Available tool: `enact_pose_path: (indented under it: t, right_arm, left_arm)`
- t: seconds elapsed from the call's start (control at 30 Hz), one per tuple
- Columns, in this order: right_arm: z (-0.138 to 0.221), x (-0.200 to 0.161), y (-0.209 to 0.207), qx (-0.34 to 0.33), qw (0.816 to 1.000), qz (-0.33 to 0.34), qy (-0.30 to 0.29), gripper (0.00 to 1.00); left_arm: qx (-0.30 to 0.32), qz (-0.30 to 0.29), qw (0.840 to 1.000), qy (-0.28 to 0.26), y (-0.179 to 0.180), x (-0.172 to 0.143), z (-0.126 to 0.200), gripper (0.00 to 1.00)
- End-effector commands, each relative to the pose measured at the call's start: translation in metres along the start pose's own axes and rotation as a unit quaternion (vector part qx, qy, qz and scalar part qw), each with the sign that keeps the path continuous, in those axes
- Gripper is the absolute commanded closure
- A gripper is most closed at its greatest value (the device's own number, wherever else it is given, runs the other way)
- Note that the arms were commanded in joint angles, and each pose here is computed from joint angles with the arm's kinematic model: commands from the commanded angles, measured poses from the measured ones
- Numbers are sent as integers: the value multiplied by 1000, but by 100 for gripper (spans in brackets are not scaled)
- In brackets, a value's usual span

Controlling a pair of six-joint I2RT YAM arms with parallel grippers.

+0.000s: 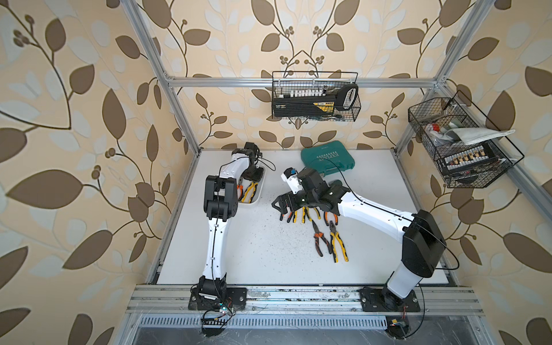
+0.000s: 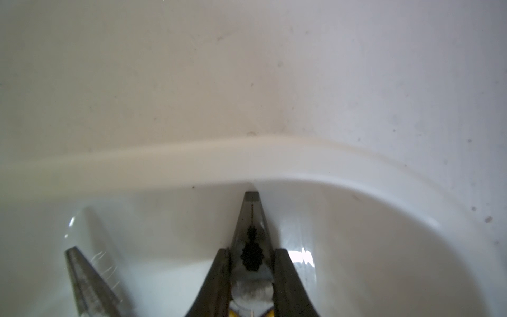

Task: Take the pliers out of the storage box
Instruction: Pick up the pliers from the storage box.

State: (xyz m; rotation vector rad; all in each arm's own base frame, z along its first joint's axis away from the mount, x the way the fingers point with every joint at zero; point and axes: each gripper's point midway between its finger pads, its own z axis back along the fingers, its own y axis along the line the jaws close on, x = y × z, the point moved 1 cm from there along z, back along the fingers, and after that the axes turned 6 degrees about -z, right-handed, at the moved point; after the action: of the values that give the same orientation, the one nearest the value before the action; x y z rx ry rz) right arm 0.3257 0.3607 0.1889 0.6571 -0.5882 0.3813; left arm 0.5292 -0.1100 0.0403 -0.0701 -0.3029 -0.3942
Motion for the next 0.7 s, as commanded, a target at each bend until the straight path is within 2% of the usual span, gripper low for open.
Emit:
enact_pose_path:
  t: [0.0,0.43,0.67]
  right_arm:
    - [-2,3,5,6,1000,0,0,0]
    - [-13,12,10,27,999,-31,-13,0]
    - [-17,16,13,37,998,-39,-14,0]
  left_arm:
    - [27,12,999,-13,11,6,36,96]
    - [34,41,996,-73,19,22,120,100]
    - [13,37,996,-82,10,21,142,100]
